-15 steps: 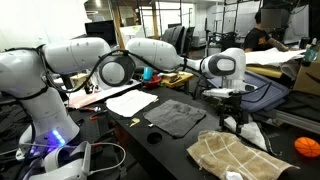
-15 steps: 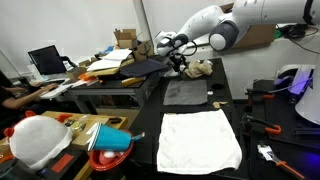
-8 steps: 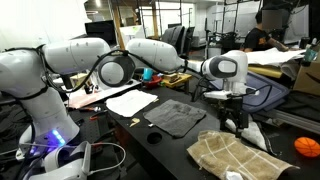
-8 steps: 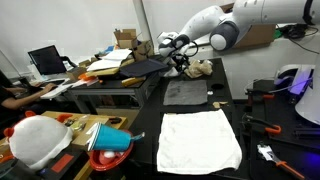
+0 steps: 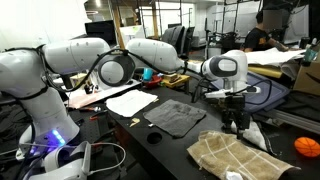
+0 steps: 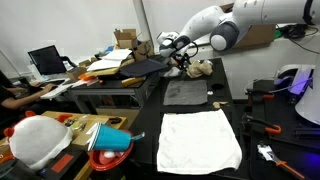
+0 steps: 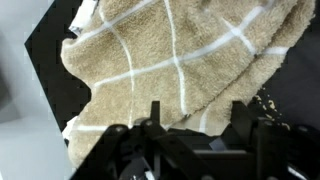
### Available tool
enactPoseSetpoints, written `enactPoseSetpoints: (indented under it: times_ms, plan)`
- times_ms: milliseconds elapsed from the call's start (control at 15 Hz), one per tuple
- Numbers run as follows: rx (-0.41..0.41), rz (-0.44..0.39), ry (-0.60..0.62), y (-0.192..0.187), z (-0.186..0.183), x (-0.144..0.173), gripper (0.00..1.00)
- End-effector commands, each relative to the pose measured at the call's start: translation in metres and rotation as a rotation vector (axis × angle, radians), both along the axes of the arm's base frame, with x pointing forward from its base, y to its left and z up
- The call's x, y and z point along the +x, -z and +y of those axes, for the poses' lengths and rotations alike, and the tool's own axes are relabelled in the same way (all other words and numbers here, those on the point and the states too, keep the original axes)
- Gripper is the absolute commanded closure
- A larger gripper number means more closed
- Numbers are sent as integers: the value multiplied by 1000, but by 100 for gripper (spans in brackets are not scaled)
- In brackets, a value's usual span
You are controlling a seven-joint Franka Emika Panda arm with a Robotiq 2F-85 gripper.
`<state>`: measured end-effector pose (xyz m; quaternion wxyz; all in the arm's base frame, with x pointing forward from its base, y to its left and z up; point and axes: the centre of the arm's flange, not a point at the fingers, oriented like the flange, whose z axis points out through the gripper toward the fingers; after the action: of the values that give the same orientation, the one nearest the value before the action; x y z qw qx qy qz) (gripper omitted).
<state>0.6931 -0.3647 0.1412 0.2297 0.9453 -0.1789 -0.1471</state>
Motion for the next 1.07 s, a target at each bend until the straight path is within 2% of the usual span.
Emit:
enactPoseSetpoints:
  times_ms: [0, 333, 400, 933, 1000]
  plan:
    - [-61, -16, 12, -1, 9, -13, 58]
    - [-66, -46, -4, -4, 9, -14, 95]
    - [-65, -54, -8, -5, 10, -14, 99]
    - [-50, -112, -28, -17, 13, -12, 99]
    - [-48, -118, -29, -16, 12, -11, 74]
